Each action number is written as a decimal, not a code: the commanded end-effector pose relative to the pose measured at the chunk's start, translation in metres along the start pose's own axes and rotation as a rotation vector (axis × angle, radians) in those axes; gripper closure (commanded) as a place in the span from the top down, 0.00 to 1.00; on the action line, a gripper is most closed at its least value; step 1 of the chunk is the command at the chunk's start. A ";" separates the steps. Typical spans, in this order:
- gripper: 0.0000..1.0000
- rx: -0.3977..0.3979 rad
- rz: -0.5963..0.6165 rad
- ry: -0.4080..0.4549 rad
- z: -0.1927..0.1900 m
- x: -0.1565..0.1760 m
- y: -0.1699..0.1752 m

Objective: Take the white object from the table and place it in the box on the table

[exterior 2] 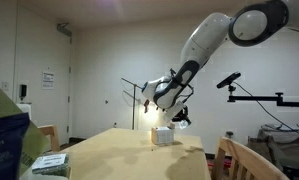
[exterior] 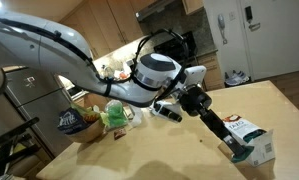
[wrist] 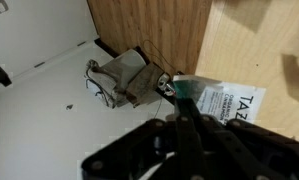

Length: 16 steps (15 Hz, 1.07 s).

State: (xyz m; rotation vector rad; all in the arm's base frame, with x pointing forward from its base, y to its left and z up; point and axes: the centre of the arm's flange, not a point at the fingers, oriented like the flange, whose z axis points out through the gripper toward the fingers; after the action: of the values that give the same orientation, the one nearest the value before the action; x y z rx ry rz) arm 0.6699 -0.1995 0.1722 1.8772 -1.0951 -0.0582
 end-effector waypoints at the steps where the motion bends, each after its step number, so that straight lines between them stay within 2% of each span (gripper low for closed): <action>1: 0.01 -0.017 0.012 -0.008 0.001 0.003 0.000; 7: 0.01 -0.056 0.078 -0.015 -0.002 0.007 0.018; 12: 0.01 0.000 0.149 0.024 -0.017 0.019 0.033; 16: 0.01 0.024 0.204 0.023 -0.027 0.032 0.038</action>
State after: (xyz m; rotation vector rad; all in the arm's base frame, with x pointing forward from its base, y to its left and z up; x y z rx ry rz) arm 0.6744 -0.2080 0.2114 1.7775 -1.2240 0.0466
